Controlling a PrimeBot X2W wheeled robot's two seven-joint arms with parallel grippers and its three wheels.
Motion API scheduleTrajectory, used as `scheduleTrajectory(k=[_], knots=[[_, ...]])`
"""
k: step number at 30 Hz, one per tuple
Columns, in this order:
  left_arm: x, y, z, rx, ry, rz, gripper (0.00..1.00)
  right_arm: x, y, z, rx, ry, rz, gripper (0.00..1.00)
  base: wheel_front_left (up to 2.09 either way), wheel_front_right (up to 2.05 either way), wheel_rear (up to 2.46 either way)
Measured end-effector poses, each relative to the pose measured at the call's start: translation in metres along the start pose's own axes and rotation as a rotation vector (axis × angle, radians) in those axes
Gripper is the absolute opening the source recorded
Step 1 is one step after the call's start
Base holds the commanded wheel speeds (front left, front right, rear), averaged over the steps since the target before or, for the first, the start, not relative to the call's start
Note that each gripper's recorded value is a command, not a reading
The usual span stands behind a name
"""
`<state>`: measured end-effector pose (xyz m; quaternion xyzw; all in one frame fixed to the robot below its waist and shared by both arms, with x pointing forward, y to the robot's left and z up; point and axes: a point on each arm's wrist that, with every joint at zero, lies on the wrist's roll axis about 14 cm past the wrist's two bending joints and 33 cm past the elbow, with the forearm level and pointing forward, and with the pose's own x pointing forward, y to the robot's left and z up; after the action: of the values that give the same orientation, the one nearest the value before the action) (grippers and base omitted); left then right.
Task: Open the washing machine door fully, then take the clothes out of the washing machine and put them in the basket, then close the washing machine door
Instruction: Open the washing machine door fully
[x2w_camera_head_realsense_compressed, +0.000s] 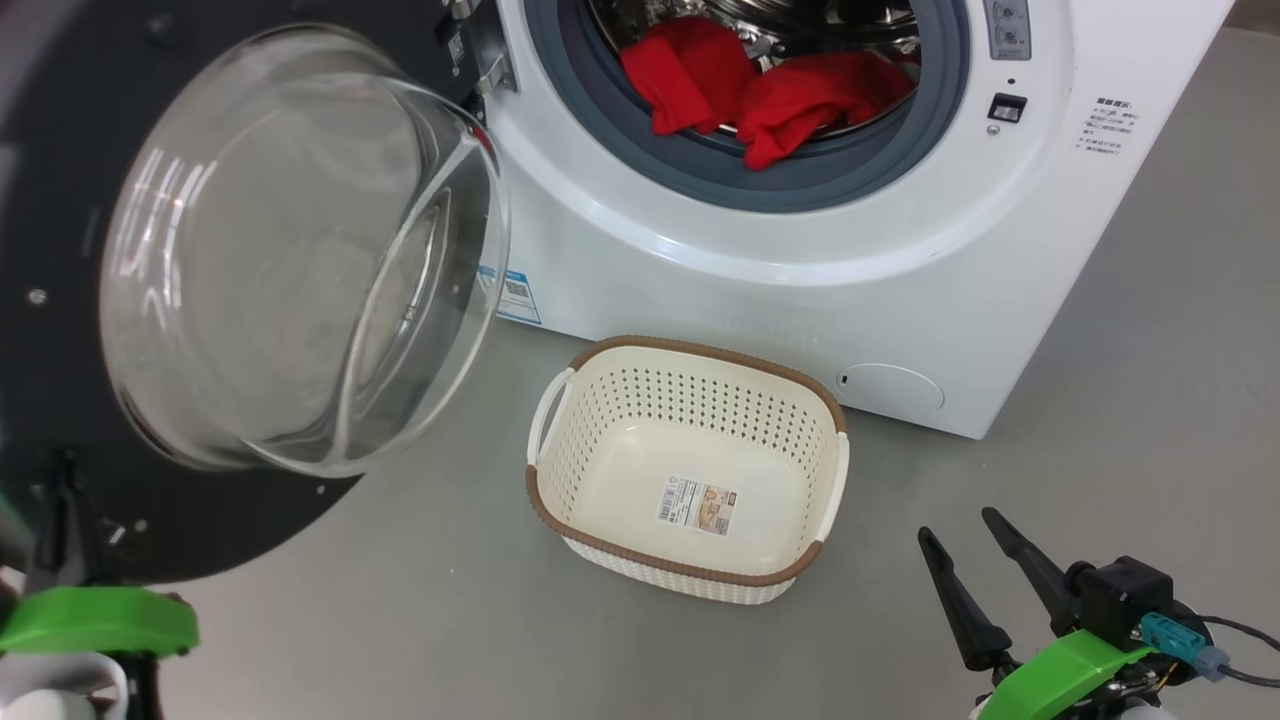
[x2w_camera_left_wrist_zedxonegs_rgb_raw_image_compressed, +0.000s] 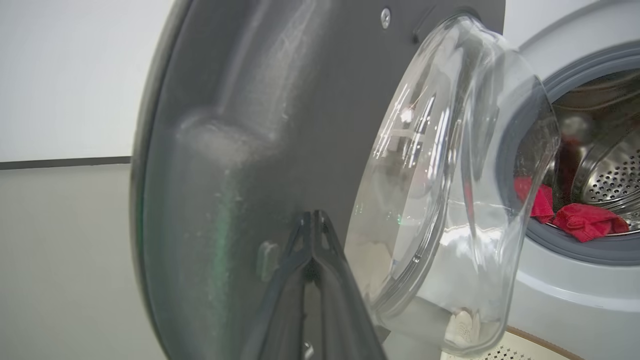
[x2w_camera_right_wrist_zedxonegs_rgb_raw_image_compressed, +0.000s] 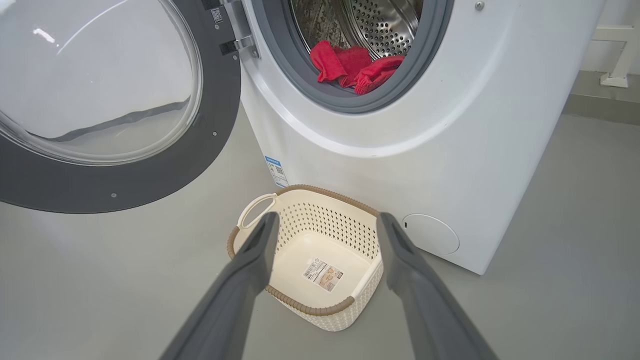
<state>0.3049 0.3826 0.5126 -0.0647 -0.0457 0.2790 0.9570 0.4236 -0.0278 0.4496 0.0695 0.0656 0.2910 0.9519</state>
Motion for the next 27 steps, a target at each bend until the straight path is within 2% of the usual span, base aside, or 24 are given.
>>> scheduleTrajectory(k=[14, 27], knots=[[0.029, 0.033, 0.002, 0.049, 0.024, 0.088, 0.00, 0.005, -0.010, -0.006, -0.001, 0.013, -0.012, 1.00, 0.00, 0.00, 0.00], [0.038, 0.041, 0.003, 0.060, 0.039, 0.103, 0.00, 0.006, -0.015, 0.007, -0.021, -0.017, -0.022, 1.00, 0.00, 0.00, 0.00]])
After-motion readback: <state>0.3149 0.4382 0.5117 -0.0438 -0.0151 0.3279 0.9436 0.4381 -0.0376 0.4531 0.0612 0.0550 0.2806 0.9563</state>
